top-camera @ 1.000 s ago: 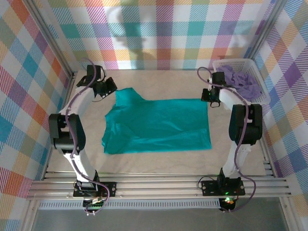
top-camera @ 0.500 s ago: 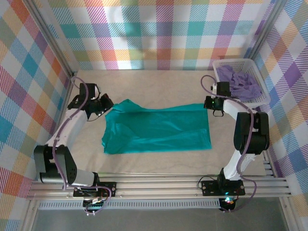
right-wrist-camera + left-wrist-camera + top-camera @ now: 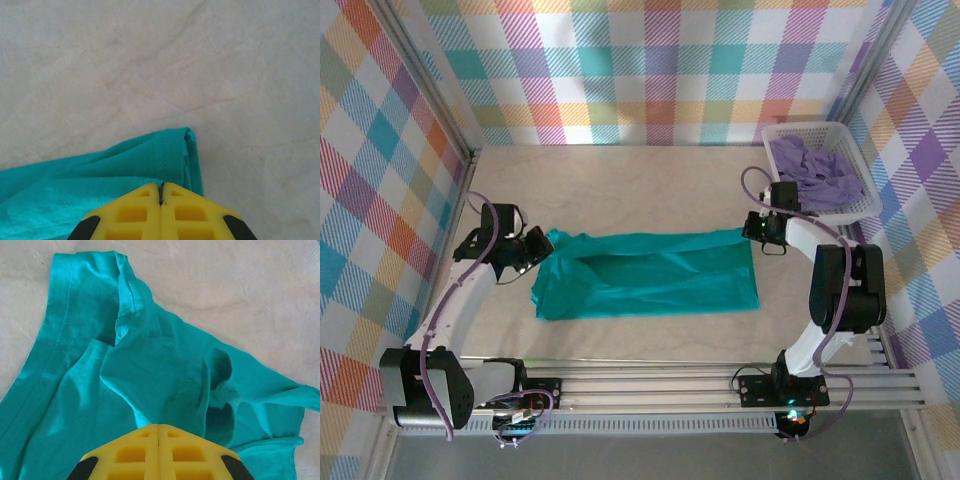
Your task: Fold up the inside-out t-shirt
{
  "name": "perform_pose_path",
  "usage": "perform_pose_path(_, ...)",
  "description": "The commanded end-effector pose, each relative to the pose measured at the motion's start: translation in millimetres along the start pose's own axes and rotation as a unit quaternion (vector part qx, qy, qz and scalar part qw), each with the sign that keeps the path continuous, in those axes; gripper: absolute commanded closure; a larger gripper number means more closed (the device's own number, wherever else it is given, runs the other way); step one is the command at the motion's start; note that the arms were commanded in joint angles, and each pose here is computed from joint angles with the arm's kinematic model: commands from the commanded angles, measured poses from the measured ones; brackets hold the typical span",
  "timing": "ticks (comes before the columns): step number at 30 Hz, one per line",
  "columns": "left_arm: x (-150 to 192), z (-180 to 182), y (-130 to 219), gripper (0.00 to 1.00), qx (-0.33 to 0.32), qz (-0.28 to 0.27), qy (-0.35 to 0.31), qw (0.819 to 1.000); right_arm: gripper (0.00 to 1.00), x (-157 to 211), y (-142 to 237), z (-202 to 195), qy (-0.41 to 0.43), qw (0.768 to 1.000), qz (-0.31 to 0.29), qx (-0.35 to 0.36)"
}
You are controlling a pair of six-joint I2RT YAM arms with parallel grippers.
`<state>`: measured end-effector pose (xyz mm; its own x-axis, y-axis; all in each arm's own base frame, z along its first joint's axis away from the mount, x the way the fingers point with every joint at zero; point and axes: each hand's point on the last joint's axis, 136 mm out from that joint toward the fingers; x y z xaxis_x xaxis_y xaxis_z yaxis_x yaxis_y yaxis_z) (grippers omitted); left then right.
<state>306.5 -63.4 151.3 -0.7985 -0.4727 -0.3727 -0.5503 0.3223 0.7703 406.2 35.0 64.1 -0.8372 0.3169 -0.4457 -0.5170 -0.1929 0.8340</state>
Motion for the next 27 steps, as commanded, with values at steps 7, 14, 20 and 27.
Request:
perform_pose_path(7,20.2,8.1,1.4,1.0,0.005,0.015,-0.005,1.0,0.96,15.9,17.6,0.4,-0.015,1.0,0.01,-0.001)
perform_pose_path(14,51.4,22.7,-5.0,1.0,0.003,0.042,0.012,0.999,0.95,31.2,14.4,-6.9,-0.03,0.999,0.032,0.011)
perform_pose_path(20,97.0,39.4,-20.2,1.0,0.009,0.076,0.045,0.996,0.83,40.6,8.4,-15.6,-0.056,0.997,0.053,0.032)
perform_pose_path(27,115.4,39.0,-32.9,0.73,0.028,0.108,0.059,0.992,0.56,15.9,30.8,0.7,-0.034,0.999,-0.006,0.011)
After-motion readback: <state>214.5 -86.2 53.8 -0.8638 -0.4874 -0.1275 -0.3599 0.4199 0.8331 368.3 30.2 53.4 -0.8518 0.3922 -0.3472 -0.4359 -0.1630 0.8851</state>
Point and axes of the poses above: each hand's point on the last joint's axis, 136 mm out from that joint toward the fingers, its own y axis back along the fingers, its own z axis along the line the jaws close on, x = y × z, and after that the axes turned 4 degrees about -y, right-handed
